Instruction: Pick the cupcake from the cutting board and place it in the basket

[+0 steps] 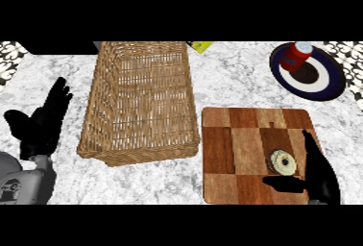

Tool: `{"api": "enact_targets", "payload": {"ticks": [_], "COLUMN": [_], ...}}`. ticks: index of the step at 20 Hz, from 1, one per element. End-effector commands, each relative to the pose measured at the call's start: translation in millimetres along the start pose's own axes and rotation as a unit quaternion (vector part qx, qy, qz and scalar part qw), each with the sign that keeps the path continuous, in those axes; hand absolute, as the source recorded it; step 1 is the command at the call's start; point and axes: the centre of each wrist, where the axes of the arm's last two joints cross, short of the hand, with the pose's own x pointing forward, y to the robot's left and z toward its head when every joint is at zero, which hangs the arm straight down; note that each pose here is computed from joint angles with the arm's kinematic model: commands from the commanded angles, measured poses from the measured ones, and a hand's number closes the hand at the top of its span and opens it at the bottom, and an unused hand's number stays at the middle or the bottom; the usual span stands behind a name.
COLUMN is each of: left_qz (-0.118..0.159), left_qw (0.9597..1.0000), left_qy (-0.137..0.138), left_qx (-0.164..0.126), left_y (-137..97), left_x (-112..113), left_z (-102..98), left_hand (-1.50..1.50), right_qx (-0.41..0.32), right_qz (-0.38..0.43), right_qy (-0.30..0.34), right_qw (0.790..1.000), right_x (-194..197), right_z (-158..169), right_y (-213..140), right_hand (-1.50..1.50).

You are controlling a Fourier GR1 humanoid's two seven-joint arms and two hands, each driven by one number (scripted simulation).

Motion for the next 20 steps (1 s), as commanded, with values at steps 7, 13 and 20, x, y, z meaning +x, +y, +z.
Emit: {"api": "enact_targets", "payload": {"ticks": [7, 13, 20], "left_qz": [0.006, 0.000, 0.005], "left_qw": [1.0000, 1.0000, 1.0000], "left_qy": [-0.001, 0.002, -0.002], "left_qx": [0.002, -0.001, -0.002], "left_y": [7, -12, 6], "left_x": [6, -1, 6], "left_z": [0, -2, 0], "left_hand": [0.00, 0.00, 0.00], "right_qx": [0.073, 0.092, 0.091], "right_qz": [0.027, 0.002, 0.012], "right_qy": [-0.028, -0.052, -0.050], "right_qw": [0.997, 0.994, 0.994], "right_x": [-7, 2, -7], "right_z": [-16, -13, -10], "right_y": [17, 39, 50], "right_hand": [1.50, 1.50, 1.50]}}
